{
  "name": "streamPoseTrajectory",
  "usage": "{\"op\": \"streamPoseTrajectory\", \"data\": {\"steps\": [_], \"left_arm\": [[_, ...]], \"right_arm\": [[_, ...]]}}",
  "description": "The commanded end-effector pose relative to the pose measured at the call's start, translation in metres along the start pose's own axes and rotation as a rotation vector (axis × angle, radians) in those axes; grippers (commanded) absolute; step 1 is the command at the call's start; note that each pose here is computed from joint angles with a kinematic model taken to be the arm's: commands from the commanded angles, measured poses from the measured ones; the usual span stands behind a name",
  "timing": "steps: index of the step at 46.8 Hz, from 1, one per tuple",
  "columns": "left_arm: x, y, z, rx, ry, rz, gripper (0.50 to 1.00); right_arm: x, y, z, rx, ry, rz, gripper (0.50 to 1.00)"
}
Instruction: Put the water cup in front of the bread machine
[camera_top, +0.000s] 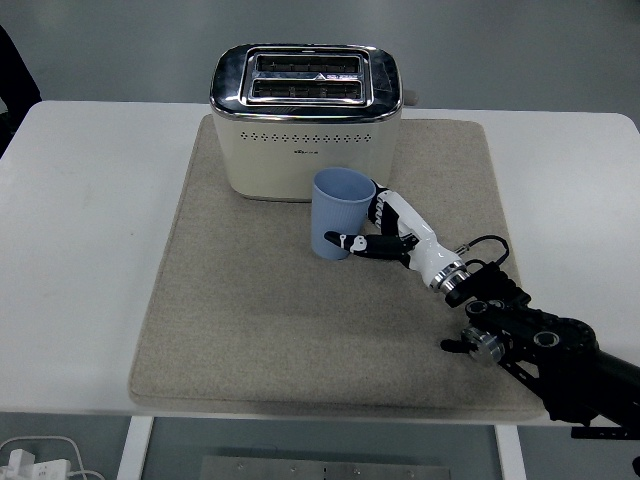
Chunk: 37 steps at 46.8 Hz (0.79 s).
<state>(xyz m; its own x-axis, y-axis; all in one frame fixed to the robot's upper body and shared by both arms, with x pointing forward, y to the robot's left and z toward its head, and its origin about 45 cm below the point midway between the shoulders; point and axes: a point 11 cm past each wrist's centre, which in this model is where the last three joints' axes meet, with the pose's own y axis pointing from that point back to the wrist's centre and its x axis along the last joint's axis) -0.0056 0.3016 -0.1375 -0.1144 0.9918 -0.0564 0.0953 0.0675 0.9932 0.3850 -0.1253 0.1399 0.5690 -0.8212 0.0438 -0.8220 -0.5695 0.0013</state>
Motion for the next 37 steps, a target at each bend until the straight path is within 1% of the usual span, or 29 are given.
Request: {"op": "streamPoseTrajectory", "data": {"steps": [1,6,21,26,30,37], "left_arm": [[0.0,0.0,0.0,0.001,0.0,-0.001,1.0],[0.0,0.0,0.0,0.001,0.0,-0.001,1.0],[-0.001,0.0,0.0,0.001,0.0,-0.004,1.0],[-0.001,0.0,0.0,0.001,0.0,-0.002,1.0],[-0.001,0.0,0.0,0.001,0.0,-0.002,1.0],[-0.001,0.0,0.0,0.001,0.0,-0.004,1.0]], "right_arm": [[0.0,0.0,0.0,0.002,-0.003,0.0,0.926],[0.0,-0.001,-0.004,0.015,-0.016,0.007,0.926],[-0.003,-0.003,-0.008,0.026,-0.021,-0.003,0.926],[-0.001,-0.001,-0.009,0.025,-0.019,-0.002,0.926],[-0.002,0.0,-0.012,0.032,-0.021,-0.008,0.926],[0.003,0.004,-0.013,0.034,-0.017,-0.005,0.926]]}}
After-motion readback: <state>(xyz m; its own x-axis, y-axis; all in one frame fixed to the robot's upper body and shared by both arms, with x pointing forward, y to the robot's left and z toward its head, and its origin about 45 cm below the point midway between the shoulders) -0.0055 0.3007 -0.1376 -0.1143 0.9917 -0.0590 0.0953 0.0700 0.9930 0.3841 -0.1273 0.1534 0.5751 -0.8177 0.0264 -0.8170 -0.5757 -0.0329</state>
